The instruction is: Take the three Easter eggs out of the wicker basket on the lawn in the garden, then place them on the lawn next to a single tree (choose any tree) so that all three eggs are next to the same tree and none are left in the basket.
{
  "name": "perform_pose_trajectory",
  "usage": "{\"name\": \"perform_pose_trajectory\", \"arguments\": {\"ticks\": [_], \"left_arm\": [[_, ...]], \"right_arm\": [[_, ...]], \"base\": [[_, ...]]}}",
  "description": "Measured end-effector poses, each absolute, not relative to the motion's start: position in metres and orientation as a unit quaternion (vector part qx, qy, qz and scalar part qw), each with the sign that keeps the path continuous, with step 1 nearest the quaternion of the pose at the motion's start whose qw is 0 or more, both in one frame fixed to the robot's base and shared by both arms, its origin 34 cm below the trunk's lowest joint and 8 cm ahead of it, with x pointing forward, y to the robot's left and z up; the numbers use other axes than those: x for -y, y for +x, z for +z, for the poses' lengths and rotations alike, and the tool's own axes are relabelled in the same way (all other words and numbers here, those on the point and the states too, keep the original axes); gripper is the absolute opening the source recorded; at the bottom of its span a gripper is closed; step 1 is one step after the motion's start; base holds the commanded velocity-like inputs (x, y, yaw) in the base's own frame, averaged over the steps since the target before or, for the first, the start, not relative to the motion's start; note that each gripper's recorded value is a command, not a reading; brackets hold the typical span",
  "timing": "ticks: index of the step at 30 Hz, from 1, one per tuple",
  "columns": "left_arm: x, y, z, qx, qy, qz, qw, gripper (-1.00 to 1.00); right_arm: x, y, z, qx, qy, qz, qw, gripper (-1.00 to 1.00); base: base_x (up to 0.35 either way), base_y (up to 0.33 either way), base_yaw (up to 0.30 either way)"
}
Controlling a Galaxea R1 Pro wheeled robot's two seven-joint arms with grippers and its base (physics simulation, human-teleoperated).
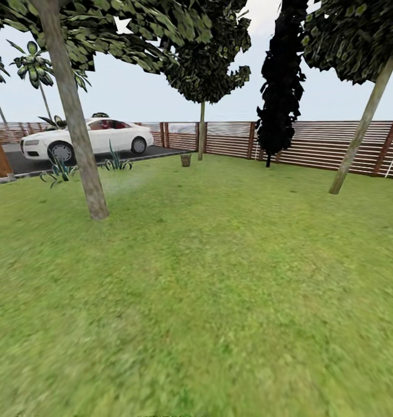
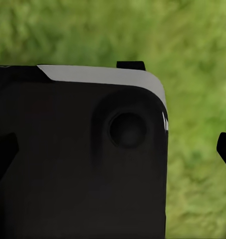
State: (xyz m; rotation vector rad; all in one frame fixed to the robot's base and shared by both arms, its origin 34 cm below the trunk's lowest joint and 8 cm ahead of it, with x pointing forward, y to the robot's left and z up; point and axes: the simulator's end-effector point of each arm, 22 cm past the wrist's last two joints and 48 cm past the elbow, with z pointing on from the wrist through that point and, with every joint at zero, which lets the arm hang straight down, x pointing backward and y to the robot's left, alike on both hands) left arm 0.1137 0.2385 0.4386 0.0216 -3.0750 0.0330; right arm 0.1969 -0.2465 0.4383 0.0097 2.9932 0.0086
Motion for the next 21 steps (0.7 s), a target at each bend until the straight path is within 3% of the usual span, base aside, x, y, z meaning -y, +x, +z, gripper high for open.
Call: {"name": "perform_pose_trajectory", "arguments": {"ticks": [21], "left_arm": [[-0.2385,0.1037,0.4394,0.999,0.007,0.011,0.046,1.0]], "right_arm": [[0.2466,0.1868,0.437,-0.998,0.005,0.003,0.061,1.0]], "base": [[0.0,0.0,0.206]]}}
